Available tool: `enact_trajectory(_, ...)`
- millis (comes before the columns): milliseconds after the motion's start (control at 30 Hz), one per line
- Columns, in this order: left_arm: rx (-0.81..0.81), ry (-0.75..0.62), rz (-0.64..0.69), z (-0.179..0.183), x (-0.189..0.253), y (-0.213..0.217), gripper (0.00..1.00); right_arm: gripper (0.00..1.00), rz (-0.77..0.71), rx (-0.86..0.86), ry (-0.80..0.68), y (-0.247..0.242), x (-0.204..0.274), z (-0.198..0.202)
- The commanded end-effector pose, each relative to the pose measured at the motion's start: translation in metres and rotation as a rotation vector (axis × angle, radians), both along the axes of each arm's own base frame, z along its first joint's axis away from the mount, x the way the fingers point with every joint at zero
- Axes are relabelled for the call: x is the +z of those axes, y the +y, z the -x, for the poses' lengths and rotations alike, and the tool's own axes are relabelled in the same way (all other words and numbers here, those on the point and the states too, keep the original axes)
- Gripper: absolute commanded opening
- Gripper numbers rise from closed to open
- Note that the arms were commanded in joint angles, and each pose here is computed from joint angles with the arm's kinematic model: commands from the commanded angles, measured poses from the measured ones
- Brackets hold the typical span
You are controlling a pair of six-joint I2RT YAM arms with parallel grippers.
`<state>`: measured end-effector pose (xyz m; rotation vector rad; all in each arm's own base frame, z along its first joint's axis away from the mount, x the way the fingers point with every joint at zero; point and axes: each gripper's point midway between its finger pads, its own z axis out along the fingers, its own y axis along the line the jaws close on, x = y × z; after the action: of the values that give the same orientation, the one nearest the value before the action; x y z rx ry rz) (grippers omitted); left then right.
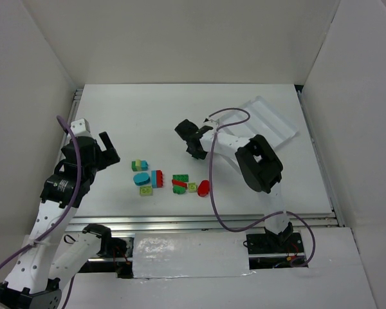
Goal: Sort the legos into containers by color
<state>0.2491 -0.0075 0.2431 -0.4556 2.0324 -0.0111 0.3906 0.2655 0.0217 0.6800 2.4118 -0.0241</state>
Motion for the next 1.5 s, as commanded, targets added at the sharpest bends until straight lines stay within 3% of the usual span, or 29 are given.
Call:
enact_trajectory(0, -0.014, -0.055, 0.005, -0.005, 0.013, -0.002, 1.0, 0.0, -0.078, 0.108, -0.096, 0.019, 0.044, -0.013)
enact_trajectory(100, -0.018, -0.052, 0.007, -0.005, 0.013, -0.003, 0.99, 0.0, -0.053, 0.213, -0.167, 0.016, 0.087, -0.027)
enact_trajectory(233, -0.021, -0.051, 0.007, -0.005, 0.012, -0.003, 0.99, 0.0, -0.031, 0.111, -0.198, -0.037, 0.119, -0.055)
enact_trajectory(500, -0.027, -0.053, 0.009, -0.006, 0.013, -0.004, 0.99, 0.02, 0.033, 0.035, -0.105, -0.101, 0.092, -0.08)
enact_trajectory(700, -0.026, -0.047, 0.006, -0.006, 0.011, -0.004, 1.0, 0.23, 0.055, 0.034, -0.081, -0.106, 0.081, -0.088)
enact_trajectory(800, -0.028, -0.046, 0.006, -0.007, 0.011, -0.005, 1.0, 0.24, 0.055, 0.032, -0.079, -0.104, 0.08, -0.089)
enact_trajectory(833, -0.031, -0.046, 0.007, -0.007, 0.011, -0.005, 0.99, 0.29, 0.054, 0.029, -0.077, -0.106, 0.079, -0.088)
enact_trajectory(900, -0.031, -0.045, 0.007, -0.007, 0.011, -0.005, 1.0, 0.54, 0.056, 0.026, -0.079, -0.106, 0.08, -0.088)
enact_trajectory(933, -0.033, -0.043, 0.007, -0.007, 0.01, -0.005, 0.99, 0.61, 0.056, 0.02, -0.081, -0.108, 0.081, -0.087)
enact_trajectory(1100, -0.036, -0.04, 0.007, -0.008, 0.01, -0.006, 1.0, 0.71, 0.06, 0.031, -0.1, -0.106, 0.091, -0.085)
enact_trajectory(1133, -0.034, -0.037, 0.007, -0.008, 0.009, -0.006, 1.0, 0.87, 0.063, 0.041, -0.105, -0.102, 0.092, -0.085)
enact_trajectory(1167, -0.035, -0.037, 0.007, -0.007, 0.009, -0.006, 0.99, 0.87, 0.068, 0.064, -0.1, -0.098, 0.092, -0.083)
enact_trajectory(1200, -0.032, -0.039, 0.007, -0.007, 0.01, -0.006, 0.99, 0.87, 0.059, 0.096, -0.1, -0.089, 0.092, -0.081)
enact_trajectory(1333, -0.019, -0.035, 0.008, -0.007, 0.009, -0.004, 0.99, 0.88, -0.017, 0.526, -0.179, 0.018, 0.106, -0.064)
enact_trajectory(1367, -0.018, -0.036, 0.007, -0.007, 0.009, -0.004, 0.99, 0.88, -0.009, 0.7, -0.261, 0.02, 0.154, 0.004)
enact_trajectory(1433, -0.022, -0.035, 0.006, -0.007, 0.009, -0.004, 1.0, 0.92, -0.053, 1.005, -0.237, 0.055, 0.146, 0.05)
enact_trajectory(1467, -0.022, -0.039, 0.007, -0.008, 0.01, -0.004, 1.0, 1.0, -0.069, 1.12, -0.209, 0.071, 0.14, 0.075)
